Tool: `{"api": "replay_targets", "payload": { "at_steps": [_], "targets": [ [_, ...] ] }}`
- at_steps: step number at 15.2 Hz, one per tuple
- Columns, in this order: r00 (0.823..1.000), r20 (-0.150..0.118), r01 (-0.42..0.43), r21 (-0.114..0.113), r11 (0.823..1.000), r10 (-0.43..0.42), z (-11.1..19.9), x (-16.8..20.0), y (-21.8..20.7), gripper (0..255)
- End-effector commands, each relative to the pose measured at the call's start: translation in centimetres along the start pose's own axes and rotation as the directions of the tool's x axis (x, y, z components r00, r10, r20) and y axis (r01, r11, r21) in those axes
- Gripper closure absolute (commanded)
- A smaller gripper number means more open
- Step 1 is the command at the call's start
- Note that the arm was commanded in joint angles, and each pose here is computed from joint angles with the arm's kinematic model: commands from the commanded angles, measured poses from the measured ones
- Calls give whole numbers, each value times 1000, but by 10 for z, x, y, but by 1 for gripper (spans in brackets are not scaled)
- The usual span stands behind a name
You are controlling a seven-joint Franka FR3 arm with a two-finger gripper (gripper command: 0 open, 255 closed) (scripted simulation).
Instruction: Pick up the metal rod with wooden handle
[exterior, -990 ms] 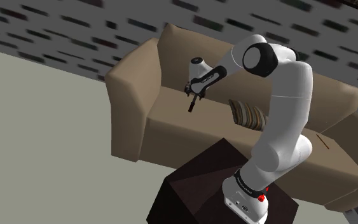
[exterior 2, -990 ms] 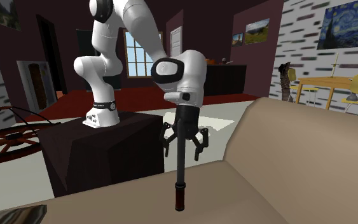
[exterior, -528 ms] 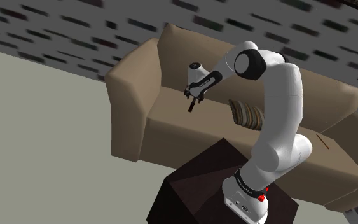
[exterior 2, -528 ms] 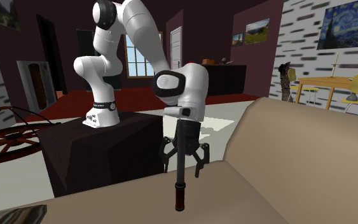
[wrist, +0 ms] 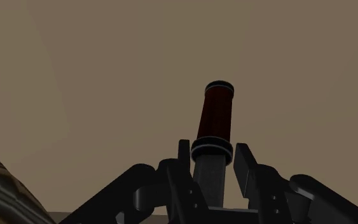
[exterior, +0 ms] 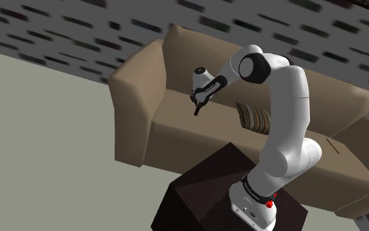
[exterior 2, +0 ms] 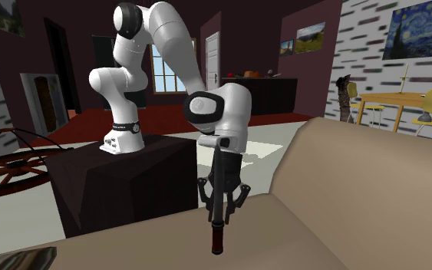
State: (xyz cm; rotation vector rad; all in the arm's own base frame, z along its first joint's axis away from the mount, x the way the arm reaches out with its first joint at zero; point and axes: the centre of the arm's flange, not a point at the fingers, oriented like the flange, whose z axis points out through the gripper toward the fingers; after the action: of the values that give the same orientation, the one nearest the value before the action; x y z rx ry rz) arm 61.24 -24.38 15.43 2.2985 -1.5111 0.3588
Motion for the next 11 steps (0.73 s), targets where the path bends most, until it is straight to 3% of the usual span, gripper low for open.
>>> {"api": "replay_targets", "payload": {
  "at_steps": [1,6,11],
  "targets": [
    [1000,1,0,-1,1000,0,1,0,0,255],
    [1000,1,0,-1,1000,0,1,-1,1,255],
    [1000,1,0,-1,1000,0,-23,10,5,255]
  ]
}}
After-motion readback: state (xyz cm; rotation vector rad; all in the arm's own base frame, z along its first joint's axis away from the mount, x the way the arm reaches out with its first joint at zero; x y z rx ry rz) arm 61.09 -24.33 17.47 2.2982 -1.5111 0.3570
